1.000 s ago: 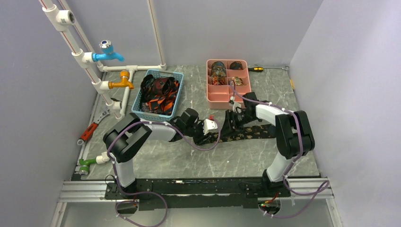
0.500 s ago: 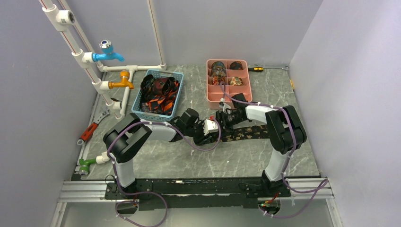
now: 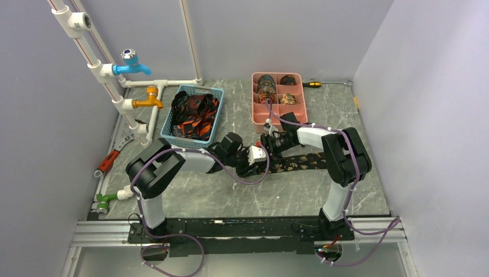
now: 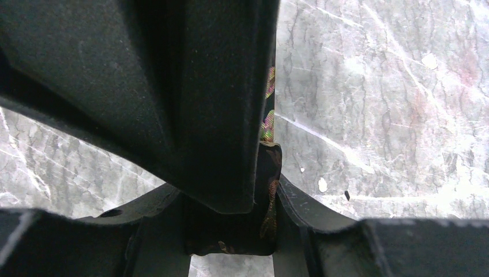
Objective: Roll the ties
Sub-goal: Roll the tie at the center of the board.
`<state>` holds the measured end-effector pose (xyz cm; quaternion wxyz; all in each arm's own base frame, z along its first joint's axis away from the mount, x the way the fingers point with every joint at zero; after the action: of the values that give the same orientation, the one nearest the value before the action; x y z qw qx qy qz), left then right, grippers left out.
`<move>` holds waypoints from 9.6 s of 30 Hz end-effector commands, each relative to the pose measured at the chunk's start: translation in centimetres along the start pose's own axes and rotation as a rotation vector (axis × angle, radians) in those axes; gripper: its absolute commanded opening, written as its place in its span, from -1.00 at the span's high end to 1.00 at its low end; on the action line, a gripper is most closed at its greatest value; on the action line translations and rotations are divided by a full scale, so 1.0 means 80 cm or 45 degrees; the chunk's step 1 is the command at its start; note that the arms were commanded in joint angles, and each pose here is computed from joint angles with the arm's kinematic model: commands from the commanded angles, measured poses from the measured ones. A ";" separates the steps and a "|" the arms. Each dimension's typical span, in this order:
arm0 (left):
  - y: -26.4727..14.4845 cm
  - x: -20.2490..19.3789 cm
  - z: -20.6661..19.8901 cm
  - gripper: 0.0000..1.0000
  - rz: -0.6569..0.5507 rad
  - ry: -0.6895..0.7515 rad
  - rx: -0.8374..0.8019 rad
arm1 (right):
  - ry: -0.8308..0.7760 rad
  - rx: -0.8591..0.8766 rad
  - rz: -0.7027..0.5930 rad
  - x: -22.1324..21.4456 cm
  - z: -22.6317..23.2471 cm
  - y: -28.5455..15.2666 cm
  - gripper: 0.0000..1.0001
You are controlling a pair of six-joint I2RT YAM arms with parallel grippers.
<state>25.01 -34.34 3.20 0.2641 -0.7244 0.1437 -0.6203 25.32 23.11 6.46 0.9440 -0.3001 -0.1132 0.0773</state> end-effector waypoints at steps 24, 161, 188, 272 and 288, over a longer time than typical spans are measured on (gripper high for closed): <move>-0.002 -0.080 -0.008 0.02 0.276 -0.111 0.003 | -0.068 0.053 0.032 -0.016 0.007 0.007 0.46; -0.031 -0.055 -0.025 0.88 0.076 -0.277 -0.027 | -0.257 -0.793 0.446 -0.082 -0.145 -0.141 0.62; -0.019 -0.097 -0.026 0.69 0.244 -0.291 0.027 | -0.177 -0.003 -0.110 0.003 0.038 -0.087 -0.24; -0.009 -0.080 -0.031 0.57 0.185 0.001 0.053 | -0.144 -0.075 -0.022 -0.031 0.003 -0.048 -0.29; 0.003 -0.072 -0.037 0.48 0.197 0.011 0.007 | -0.137 -0.230 0.076 -0.020 -0.045 -0.012 0.83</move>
<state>23.23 -35.04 3.32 0.2553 -0.7003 0.1290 -0.6540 23.09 21.31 5.51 0.9267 -0.3300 -0.1286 0.1254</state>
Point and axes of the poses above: each gripper's point midway between its finger pads, its own y axis out along the fingers, its own z axis along the line the jaws close on, x = y × z, the point moved 2 cm from there along -y, back along the fingers, and after that the axes turned 7 degrees about -y, right-handed, at the moved point
